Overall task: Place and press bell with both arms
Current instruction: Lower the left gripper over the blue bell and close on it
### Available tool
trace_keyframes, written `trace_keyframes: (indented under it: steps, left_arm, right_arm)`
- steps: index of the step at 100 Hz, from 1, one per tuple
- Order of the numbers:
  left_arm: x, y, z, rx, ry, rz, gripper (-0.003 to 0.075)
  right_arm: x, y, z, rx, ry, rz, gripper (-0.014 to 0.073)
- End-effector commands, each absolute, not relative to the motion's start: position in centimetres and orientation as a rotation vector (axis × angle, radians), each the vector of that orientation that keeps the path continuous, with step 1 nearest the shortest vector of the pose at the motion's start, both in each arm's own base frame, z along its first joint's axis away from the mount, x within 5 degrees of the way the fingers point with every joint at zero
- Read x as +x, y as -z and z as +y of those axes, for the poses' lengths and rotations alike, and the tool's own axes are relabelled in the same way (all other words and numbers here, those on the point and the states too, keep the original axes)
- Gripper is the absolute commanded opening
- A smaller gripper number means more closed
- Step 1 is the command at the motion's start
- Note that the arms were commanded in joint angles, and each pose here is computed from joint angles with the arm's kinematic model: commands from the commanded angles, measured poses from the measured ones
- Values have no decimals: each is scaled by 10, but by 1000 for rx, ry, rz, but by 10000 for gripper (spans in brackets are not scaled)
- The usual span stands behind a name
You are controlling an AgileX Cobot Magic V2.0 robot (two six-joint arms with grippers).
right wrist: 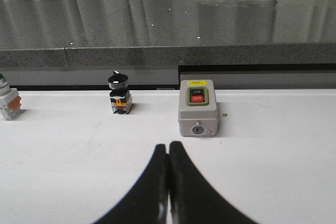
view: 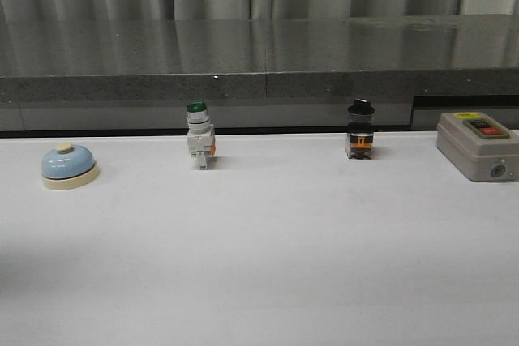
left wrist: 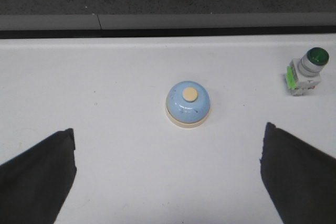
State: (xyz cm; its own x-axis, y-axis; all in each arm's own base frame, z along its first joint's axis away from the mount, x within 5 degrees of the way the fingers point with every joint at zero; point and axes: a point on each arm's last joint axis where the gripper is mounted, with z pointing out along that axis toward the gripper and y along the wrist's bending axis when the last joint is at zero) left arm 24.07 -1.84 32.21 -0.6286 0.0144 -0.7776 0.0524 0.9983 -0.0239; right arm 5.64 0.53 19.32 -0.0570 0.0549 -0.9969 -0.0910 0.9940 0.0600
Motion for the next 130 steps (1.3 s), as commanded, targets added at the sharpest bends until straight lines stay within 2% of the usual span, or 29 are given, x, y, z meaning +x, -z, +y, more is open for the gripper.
trace_keyframes:
  steps: [1,29,64,130]
  left_arm:
    - [255,-342,-23,52,77,2139,667]
    - [325,-321,-54,166,98,2229,667]
    - [397,-278,-65,197,59,2356,667]
    - [424,-194,-66,215,31,2580,662]
  right_arm:
    - [55,-207,5,-36,-103,1507,-60]
    - [55,-207,5,-36,-103,1507,-60]
    - [55,-207,5,-36,-103,1507,-60]
    - [55,-207,5,-36,-103,1507,-60]
